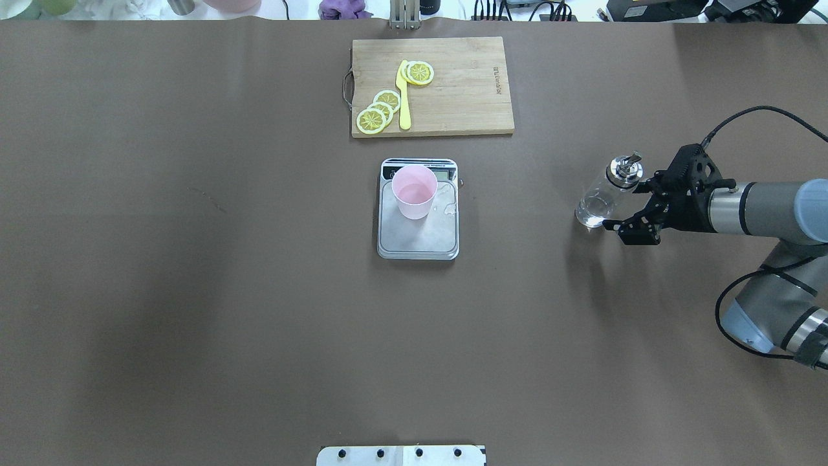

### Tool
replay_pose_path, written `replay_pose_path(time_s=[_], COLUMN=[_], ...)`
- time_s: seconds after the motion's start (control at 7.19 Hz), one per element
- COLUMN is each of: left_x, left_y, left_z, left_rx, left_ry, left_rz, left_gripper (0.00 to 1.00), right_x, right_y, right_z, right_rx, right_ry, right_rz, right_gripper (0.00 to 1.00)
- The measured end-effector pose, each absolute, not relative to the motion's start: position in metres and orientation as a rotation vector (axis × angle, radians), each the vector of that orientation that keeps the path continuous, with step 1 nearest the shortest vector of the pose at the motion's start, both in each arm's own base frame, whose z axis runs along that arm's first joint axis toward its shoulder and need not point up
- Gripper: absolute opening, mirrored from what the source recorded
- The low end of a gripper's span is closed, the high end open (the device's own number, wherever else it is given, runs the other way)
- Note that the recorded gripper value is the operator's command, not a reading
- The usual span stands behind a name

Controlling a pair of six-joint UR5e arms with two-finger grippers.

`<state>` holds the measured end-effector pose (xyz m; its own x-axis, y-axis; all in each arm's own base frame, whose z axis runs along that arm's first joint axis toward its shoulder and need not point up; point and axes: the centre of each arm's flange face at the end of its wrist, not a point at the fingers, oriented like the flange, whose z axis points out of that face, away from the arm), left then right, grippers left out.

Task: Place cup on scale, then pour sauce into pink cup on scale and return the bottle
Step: 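Close the right gripper around the sauce bottle's neck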

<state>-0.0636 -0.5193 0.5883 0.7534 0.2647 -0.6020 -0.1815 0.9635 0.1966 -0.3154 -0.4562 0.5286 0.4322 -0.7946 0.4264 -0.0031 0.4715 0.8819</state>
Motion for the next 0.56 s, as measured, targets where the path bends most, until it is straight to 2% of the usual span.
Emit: replay_pose_path(time_s=[0.56], left_x=[-0.0636], left_y=[-0.5194], left_z=[0.5885], left_rx=[0.129], left_ry=[0.675], left_rz=[0.244], left_gripper=[0.98], right_x=[-0.3226], right_y=[-0.4596], right_z=[0.5279], right_rx=[0.96], right_ry=[-1.01], right_rz=[-0.603], right_gripper=[0.99])
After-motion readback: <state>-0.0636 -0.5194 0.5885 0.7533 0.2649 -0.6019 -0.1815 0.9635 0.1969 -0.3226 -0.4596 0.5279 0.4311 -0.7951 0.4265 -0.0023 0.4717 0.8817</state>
